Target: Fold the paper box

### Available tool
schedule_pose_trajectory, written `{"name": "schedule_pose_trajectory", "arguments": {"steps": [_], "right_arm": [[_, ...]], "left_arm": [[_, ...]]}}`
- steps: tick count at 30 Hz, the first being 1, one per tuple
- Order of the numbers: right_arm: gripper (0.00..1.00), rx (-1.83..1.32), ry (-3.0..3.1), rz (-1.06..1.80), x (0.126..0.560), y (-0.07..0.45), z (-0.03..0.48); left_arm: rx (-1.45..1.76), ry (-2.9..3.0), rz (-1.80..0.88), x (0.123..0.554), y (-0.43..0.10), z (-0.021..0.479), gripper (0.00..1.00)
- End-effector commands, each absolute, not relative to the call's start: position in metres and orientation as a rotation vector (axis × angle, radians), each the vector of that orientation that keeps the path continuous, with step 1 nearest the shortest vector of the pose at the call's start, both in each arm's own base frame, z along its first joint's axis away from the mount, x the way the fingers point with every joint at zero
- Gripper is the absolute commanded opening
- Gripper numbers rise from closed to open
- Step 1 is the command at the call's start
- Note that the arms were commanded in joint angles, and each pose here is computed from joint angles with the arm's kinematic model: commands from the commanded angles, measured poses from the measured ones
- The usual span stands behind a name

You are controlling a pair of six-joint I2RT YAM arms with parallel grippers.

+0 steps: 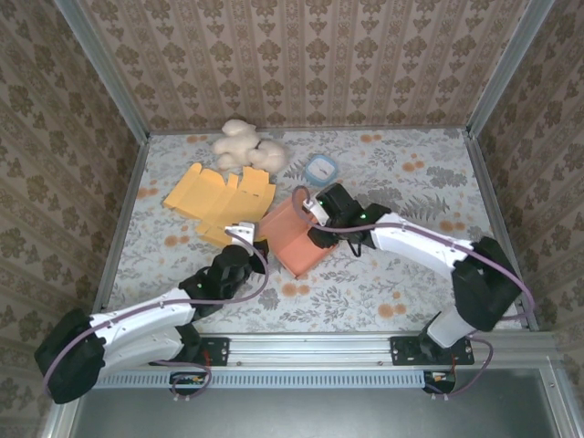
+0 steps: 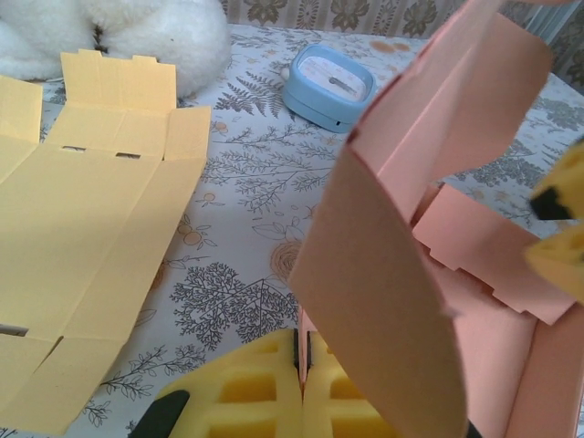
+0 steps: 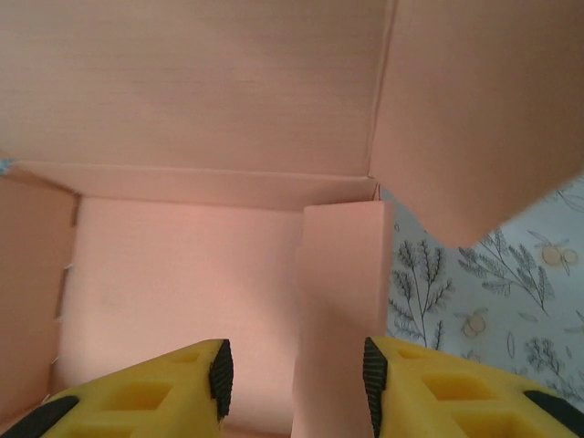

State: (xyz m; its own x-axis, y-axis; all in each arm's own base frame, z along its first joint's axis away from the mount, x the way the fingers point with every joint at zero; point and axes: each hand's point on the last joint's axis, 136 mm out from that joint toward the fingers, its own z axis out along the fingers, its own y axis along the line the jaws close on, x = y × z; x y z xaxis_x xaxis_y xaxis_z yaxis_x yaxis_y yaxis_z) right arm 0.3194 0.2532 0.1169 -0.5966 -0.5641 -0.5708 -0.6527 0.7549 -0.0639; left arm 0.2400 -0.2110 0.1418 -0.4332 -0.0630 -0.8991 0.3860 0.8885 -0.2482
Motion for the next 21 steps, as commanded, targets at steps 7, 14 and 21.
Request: {"name": "schedule_pose_trajectory", "arguments": {"steps": [7,14,21], "right_arm": [[0.39,-1.045,2.451,0.127,0.340,0.248,0.094],[0.37,-1.032,2.420,0.188,0.352,0.249,0.087],[0.37,-0.996,2.464,0.370,0.355,0.251,0.073]], "left_arm": [[0.258,1.963,-0.508,0.234,-0.199,0.139,0.00],[0.260,1.991,-0.542,0.237,-0.202,0.128,0.00],[0.248,2.015,-0.592,0.241,-0.206,0.121,0.00]]}}
